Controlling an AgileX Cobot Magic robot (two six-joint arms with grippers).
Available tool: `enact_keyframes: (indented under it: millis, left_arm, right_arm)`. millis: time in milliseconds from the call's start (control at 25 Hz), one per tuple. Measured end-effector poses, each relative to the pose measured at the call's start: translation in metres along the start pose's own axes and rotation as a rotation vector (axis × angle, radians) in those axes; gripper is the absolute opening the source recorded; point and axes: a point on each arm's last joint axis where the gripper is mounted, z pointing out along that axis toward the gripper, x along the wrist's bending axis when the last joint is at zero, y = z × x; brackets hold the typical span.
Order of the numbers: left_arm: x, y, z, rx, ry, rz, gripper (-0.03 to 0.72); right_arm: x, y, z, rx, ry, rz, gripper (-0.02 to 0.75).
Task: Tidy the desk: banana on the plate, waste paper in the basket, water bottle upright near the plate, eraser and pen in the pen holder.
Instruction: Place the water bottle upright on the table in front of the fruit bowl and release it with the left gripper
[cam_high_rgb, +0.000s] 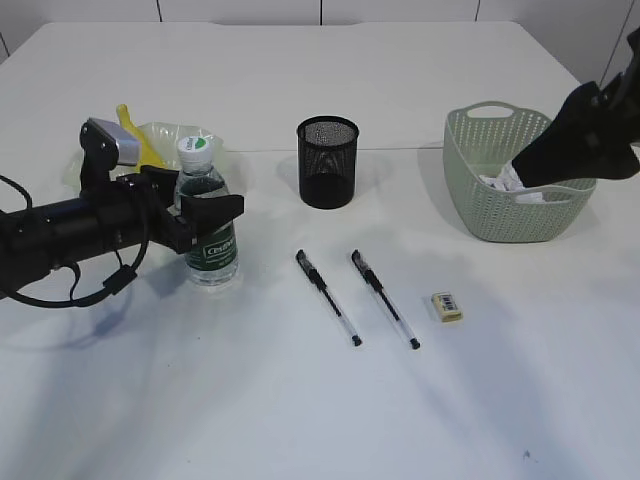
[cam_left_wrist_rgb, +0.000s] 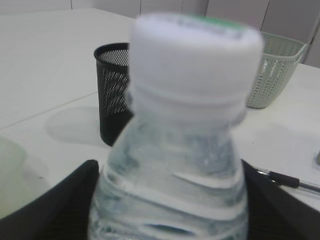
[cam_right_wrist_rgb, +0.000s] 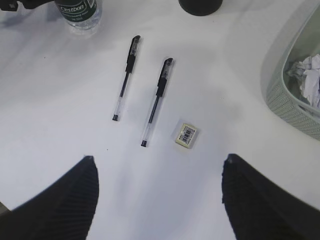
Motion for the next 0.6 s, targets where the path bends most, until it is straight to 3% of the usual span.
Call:
enact_keyframes:
  millis: [600]
  left_arm:
    - [0.000, 0.066, -0.015, -0.136, 0.044, 0.107, 0.572]
  right_arm:
    - [0.000, 0.000, 0.000, -0.002, 0.002, 0.004, 0.571]
